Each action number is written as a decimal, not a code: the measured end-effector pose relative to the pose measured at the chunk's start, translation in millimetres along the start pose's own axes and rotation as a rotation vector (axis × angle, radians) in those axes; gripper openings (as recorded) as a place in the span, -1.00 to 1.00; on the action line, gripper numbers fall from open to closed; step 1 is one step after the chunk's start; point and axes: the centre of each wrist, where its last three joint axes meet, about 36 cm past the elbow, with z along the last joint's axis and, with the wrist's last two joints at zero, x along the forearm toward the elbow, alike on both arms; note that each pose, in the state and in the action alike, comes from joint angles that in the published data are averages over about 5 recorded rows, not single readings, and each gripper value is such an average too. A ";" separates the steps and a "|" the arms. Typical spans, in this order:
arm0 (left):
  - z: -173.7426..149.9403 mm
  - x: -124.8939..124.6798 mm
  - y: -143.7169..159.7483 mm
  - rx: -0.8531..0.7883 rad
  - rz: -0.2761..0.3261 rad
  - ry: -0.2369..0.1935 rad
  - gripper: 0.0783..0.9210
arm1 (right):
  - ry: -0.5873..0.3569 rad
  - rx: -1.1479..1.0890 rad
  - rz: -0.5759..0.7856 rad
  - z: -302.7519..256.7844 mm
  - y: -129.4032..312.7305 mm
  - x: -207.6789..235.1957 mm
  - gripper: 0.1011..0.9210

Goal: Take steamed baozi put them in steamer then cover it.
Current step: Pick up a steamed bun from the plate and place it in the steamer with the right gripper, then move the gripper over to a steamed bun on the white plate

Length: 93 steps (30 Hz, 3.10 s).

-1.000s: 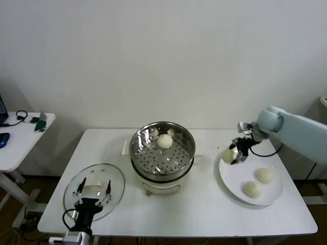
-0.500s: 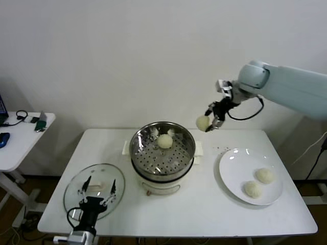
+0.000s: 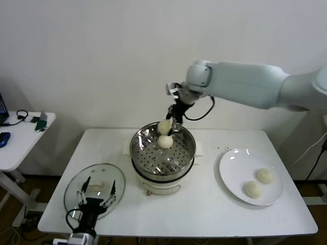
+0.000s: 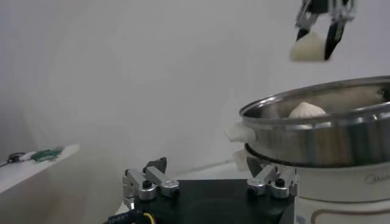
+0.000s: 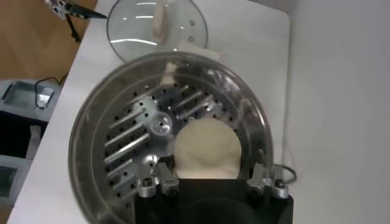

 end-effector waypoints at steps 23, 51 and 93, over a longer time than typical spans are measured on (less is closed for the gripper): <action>7.8 -1.6 7.4 -0.015 -0.011 0.019 0.77 | 0.039 0.033 -0.086 -22.5 10.7 -91.6 0.67; 7.3 -1.0 15.5 0.003 -0.030 0.038 0.77 | 0.130 0.014 -0.051 111.9 52.1 46.4 0.76; 17.7 11.1 20.1 -0.004 -0.057 0.123 0.77 | 0.275 -0.193 -0.142 375.8 211.4 -57.9 0.76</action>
